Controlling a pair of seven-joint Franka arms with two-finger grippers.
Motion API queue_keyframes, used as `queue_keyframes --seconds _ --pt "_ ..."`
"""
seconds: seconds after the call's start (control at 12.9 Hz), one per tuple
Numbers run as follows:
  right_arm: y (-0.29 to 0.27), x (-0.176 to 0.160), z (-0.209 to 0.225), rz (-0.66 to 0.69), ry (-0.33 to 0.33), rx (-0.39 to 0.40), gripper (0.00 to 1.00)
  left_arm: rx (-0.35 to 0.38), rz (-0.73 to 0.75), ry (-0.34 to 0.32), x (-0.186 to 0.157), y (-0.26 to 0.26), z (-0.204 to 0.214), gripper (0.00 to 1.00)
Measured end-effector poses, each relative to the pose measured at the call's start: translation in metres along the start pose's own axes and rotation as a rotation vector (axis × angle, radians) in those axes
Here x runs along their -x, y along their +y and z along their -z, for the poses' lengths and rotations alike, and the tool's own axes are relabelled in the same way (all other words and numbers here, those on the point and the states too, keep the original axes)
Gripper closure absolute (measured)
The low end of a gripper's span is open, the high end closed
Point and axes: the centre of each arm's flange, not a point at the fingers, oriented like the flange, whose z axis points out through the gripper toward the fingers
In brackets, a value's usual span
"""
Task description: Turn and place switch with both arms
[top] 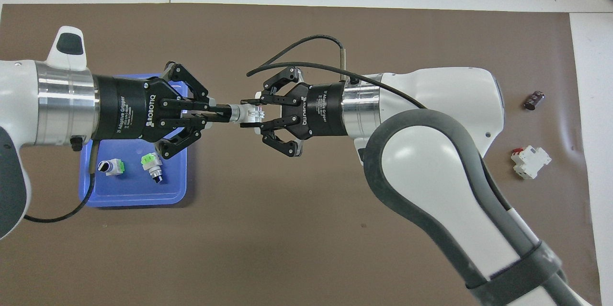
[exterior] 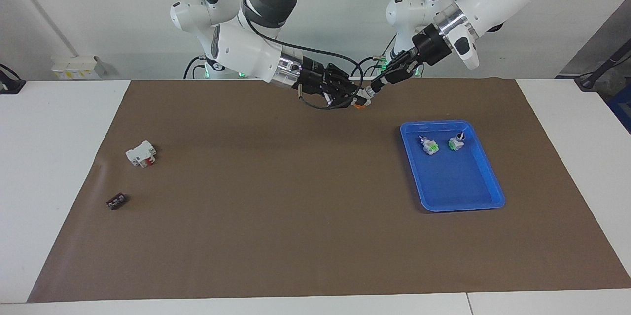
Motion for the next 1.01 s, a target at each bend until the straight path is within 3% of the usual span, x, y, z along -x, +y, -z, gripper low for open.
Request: queue_keyframes --seconds 0.54,0.78,1.01 --pt "0.001 0.000 -0.010 0.001 0.006 -0.015 0.67 0.055 0.664 0.049 -0.001 -0.003 0.001 0.90" --pt "0.000 -0.001 -0.011 0.001 0.006 -0.015 0.67 0.075 0.872 0.058 -0.001 -0.003 0.001 0.90" --pt "0.001 -0.003 -0.018 -0.002 0.011 -0.014 0.67 0.108 1.047 0.118 0.003 -0.004 -0.001 0.90"
